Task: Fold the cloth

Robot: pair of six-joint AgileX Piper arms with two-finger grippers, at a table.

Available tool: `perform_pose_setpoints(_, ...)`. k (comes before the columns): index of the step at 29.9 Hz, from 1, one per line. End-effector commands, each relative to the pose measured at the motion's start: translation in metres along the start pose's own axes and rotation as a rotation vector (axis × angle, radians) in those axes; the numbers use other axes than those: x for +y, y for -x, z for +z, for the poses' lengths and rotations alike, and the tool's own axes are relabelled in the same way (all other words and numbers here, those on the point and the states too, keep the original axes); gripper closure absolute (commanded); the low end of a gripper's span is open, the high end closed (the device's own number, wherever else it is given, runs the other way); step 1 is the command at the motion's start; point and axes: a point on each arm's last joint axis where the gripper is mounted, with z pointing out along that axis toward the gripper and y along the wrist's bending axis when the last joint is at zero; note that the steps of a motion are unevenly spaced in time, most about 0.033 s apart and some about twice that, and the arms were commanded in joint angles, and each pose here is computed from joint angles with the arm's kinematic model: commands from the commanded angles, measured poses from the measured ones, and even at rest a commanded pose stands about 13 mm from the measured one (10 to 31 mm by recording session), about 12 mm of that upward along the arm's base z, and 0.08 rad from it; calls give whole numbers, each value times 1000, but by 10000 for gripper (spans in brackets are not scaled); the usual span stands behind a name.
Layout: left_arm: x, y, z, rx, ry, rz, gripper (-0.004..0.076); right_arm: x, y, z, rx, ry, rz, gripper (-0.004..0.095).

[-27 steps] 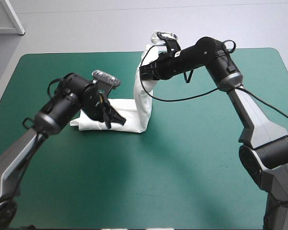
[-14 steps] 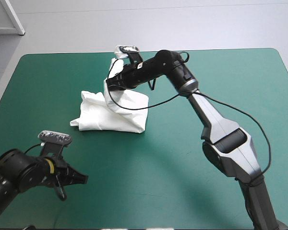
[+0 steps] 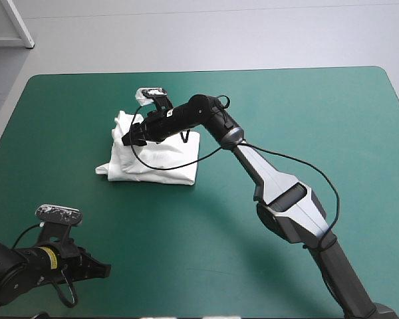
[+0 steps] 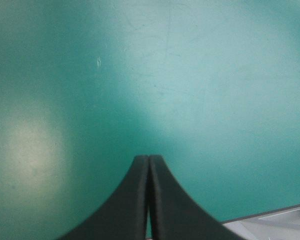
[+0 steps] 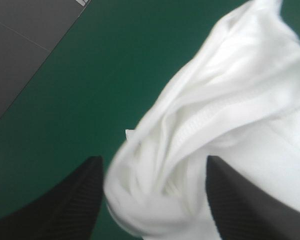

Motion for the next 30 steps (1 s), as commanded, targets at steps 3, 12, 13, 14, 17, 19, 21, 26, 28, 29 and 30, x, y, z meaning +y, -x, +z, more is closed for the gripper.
perform_pose_setpoints(3,1,0,-5,14,13,13,732,39,39,-75,-120,29,-35,191)
perform_pose_setpoints(12,0,0,-5,17,6,0,732,20,41,-131,-19,-148,46,310)
perform_pose_setpoints(13,0,0,-5,17,6,0,732,17,42,-135,-22,-170,60,310)
perform_pose_setpoints(14,0,0,-5,18,2,-1,732,15,42,-138,-20,-187,61,310)
perform_pose_setpoints(17,-1,0,-5,20,-3,-2,732,5,36,-144,13,-274,67,310)
perform_pose_setpoints(19,-1,0,-5,20,-3,-2,732,-2,26,-145,70,-336,66,310)
perform_pose_setpoints(21,0,0,-5,18,2,-1,732,-8,13,-143,134,-357,79,310)
perform_pose_setpoints(26,0,0,-5,16,7,1,732,-30,-24,-115,292,-335,155,310)
perform_pose_setpoints(28,0,0,-5,19,-1,-2,732,-35,-33,-102,309,-321,175,310)
perform_pose_setpoints(29,0,0,-5,19,-1,-2,732,-37,-36,-95,307,-305,180,310)
perform_pose_setpoints(30,-1,0,-5,20,-5,-3,732,-38,-37,-90,298,-292,185,310)
